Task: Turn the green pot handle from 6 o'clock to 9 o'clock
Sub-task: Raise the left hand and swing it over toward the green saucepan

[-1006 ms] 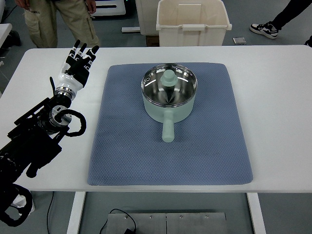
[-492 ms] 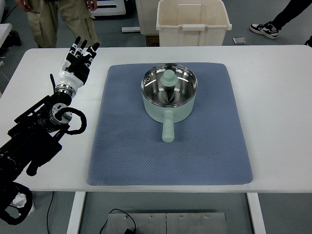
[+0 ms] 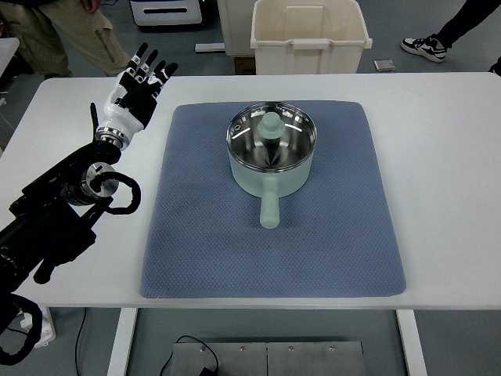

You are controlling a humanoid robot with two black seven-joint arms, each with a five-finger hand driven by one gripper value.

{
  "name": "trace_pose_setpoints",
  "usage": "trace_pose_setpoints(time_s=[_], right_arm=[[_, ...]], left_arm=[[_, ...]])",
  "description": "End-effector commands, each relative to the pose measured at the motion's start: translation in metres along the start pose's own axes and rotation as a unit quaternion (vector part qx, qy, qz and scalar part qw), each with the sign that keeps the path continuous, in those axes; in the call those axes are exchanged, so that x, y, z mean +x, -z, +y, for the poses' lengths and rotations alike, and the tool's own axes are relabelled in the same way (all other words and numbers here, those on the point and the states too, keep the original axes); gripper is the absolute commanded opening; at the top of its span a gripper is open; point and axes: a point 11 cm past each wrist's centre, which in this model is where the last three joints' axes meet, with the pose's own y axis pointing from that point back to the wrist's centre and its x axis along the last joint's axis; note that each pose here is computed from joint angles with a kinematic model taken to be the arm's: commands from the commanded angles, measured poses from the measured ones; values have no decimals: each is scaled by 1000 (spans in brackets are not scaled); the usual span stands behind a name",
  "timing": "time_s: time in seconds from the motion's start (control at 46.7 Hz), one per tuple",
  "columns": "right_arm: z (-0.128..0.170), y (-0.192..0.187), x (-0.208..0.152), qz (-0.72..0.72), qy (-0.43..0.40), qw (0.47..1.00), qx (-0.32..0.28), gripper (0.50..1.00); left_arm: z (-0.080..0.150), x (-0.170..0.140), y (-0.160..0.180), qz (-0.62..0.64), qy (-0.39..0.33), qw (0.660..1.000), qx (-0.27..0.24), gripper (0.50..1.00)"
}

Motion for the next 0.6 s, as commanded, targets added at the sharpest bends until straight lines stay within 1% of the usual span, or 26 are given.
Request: trace_pose_setpoints(time_s=[0.0, 0.107, 0.3, 0.514, 0.578], right_arm=[[0, 0, 0, 0, 0, 1000, 0, 1000], [0, 0, 0, 0, 0, 1000, 0, 1000], [0, 0, 0, 0, 0, 1000, 0, 1000], [0, 0, 0, 0, 0, 1000, 0, 1000], [0, 0, 0, 0, 0, 1000, 0, 1000]], left_arm=[[0, -4, -8, -14, 14, 1000, -3, 1000], [0, -10, -20, -42, 36, 998, -8, 1000], [0, -24, -22, -90, 80, 993, -3, 1000], [-2, -34, -33, -144, 116, 983, -7, 1000], [-1, -44, -36, -158, 135, 978, -9, 1000]])
